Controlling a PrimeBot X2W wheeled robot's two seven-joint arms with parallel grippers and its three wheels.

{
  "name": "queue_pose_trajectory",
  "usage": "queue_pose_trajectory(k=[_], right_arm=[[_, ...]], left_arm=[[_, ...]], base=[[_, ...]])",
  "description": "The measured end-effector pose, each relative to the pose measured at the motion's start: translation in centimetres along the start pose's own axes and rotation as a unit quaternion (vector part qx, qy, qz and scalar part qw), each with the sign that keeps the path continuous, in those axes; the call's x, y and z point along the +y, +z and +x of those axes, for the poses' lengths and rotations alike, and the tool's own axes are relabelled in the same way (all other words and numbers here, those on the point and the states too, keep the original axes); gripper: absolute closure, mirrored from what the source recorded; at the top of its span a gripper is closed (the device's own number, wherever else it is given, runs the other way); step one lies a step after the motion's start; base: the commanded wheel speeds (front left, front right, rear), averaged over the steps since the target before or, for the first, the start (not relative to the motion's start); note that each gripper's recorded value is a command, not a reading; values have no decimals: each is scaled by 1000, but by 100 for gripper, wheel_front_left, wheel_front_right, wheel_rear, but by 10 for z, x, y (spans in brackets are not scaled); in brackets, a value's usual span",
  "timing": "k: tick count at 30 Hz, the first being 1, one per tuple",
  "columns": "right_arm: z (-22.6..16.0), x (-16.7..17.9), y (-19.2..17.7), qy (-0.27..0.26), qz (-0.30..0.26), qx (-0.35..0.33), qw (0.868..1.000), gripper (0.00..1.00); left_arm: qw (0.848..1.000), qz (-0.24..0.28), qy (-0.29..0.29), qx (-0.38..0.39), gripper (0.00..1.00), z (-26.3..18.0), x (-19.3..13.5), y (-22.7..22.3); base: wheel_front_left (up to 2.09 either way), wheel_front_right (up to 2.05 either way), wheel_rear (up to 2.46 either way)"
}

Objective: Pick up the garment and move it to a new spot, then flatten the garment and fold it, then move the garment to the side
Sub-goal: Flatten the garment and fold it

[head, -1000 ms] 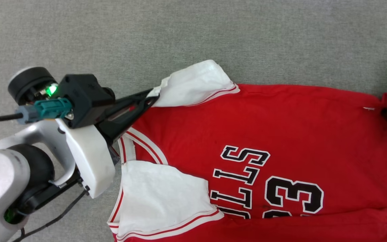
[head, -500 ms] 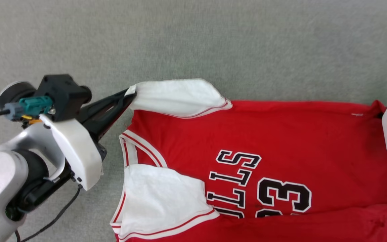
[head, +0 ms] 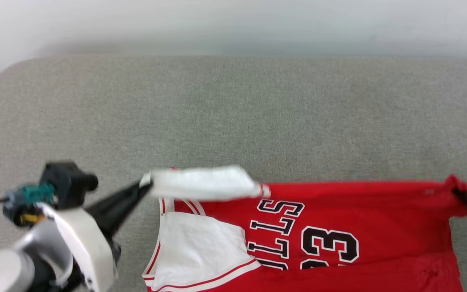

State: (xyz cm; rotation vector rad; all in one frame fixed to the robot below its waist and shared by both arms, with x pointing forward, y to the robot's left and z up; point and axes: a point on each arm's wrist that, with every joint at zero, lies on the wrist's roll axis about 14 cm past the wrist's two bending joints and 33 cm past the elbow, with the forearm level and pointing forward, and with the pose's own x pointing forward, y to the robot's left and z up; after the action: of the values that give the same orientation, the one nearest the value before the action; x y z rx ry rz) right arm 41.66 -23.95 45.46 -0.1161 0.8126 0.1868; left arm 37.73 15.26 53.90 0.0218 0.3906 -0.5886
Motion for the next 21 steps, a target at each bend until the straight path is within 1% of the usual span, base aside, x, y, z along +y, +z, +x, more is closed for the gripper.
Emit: queue_pose_trajectory(k=[3,6,8,12,13,16,21], right_arm=[[-9,9,-21,9,9,11,1000,100],[-14,13,-45,9,6,36,999,100],[-16,13,-58,4,5,50,999,100],[-14,26,-84,18,25,79,996,100],[-14,27,-89,20,23,87,996,100],[-11,32,-103,26,22,108,994,100],[-7,34,-117,33,16,130,991,100]], left_arm=[[999,-28,-2,25,100,-11,-11,-22],[995,-75,-4,68,100,-19,-21,-53],[991,-88,-4,103,100,-26,-24,-75],[984,-116,-7,136,100,-28,-31,-103],[982,-122,-14,147,100,-28,-36,-111],[977,-110,-15,181,100,-29,-36,-135],[973,-113,-26,198,100,-21,-43,-154]], base=[[0,0,0],[0,0,0],[0,0,0],[0,0,0],[0,0,0],[0,0,0],[0,0,0]])
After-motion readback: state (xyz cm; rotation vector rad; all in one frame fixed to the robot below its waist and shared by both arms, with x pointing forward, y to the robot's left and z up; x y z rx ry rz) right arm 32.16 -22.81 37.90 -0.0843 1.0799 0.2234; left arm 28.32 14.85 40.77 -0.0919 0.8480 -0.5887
